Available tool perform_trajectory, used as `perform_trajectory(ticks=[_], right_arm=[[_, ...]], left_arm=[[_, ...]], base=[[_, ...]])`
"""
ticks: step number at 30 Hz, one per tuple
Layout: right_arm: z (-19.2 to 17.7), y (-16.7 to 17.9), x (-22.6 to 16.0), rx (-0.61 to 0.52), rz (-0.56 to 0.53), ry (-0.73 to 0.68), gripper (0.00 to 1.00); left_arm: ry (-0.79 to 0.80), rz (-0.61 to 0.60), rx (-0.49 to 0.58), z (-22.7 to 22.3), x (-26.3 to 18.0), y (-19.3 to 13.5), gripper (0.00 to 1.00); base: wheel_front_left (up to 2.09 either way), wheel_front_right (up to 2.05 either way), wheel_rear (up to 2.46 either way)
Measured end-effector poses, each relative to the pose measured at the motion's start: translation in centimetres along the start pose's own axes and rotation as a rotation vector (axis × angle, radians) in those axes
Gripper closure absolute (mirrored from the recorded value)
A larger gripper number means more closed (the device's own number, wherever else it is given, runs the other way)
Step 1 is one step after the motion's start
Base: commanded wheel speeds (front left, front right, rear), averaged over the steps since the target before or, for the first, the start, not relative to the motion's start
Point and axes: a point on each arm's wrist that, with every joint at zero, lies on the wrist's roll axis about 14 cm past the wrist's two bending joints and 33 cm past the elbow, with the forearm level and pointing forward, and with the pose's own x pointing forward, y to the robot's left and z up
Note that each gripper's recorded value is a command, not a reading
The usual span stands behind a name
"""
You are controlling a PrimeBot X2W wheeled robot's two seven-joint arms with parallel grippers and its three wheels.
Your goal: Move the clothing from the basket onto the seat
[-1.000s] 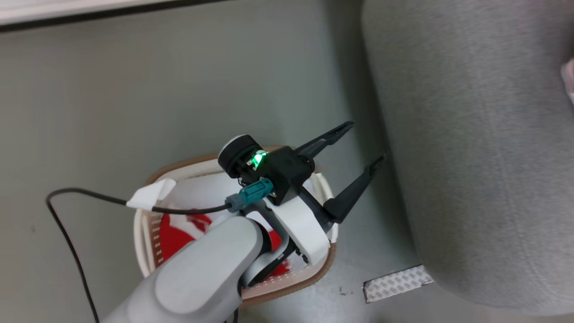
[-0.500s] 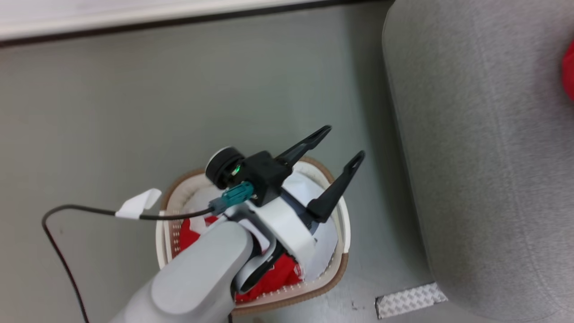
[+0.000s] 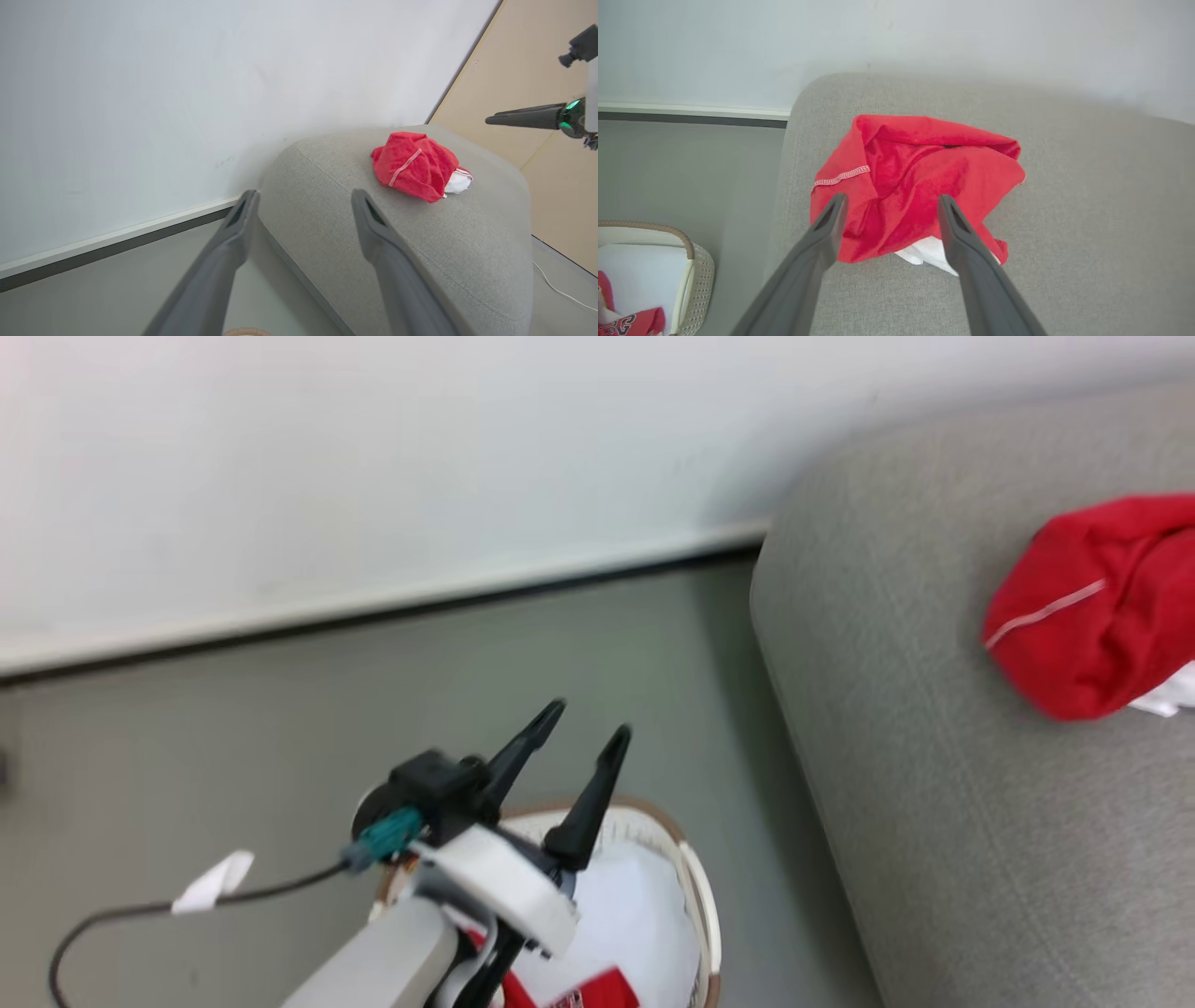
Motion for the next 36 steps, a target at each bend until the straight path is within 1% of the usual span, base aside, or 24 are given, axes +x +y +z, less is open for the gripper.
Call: perform_trajectory(ticks=[3,6,9,12,15,18,19,22,25,27,29,32,34,36], right_arm=[[2.7,0.0,-3.0,-0.031,0.017,-0.141,0.00],[5.2,1.3,-5.5,-0.045,0.054,-0.310,0.00],[7.6,2.6,-7.9,-0.059,0.086,-0.501,0.00],[9.5,4.2,-9.3,-0.041,0.121,-0.665,0.00],[10.3,7.2,-9.8,0.002,0.182,-0.798,0.00],[10.4,9.3,-10.5,0.041,0.214,-0.900,0.00],[10.1,10.3,-10.5,0.049,0.229,-0.916,0.00],[8.7,13.2,-10.4,0.129,0.278,-0.944,0.00],[6.2,15.5,-9.9,0.193,0.303,-0.918,0.00],[4.1,16.7,-9.3,0.249,0.306,-0.880,0.00],[2.7,17.7,-9.3,0.280,0.309,-0.863,0.00],[1.4,18.8,-9.9,0.261,0.301,-0.861,0.00],[0.2,19.3,-10.0,0.280,0.296,-0.841,0.00],[-0.8,20.1,-10.0,0.265,0.300,-0.821,0.00]], left_arm=[[-0.023,0.032,0.017,1.5,-1.5,-0.4,0.00],[-0.058,0.071,0.040,3.2,-2.9,-0.7,0.00],[-0.095,0.139,0.069,4.8,-4.9,0.1,0.00],[-0.139,0.230,0.094,6.7,-7.2,1.8,0.00],[-0.181,0.352,0.128,8.4,-10.3,4.3,0.00],[-0.227,0.469,0.149,10.0,-13.5,6.5,0.00],[-0.239,0.505,0.156,10.3,-14.6,7.1,0.00],[-0.259,0.603,0.190,10.9,-17.7,8.5,0.00],[-0.283,0.682,0.209,11.5,-20.4,9.4,0.00],[-0.294,0.719,0.217,11.5,-21.7,9.6,0.00],[-0.309,0.756,0.213,11.5,-23.1,9.8,0.00],[-0.319,0.810,0.217,11.1,-24.6,10.1,0.00],[-0.310,0.838,0.194,10.2,-25.4,10.2,0.00],[-0.297,0.849,0.179,9.3,-25.7,10.1,0.00]], base=[[0.00,0.00,0.00],[0.00,0.00,0.00],[0.00,0.00,0.00],[0.00,0.00,0.00],[0.00,0.00,0.00],[0.00,0.00,0.00],[0.00,0.00,0.00],[0.00,0.00,0.00],[0.00,0.00,0.00],[0.00,0.00,0.00],[0.00,0.00,0.00],[0.00,0.00,0.00],[0.00,0.00,0.00],[0.00,0.00,0.00]])
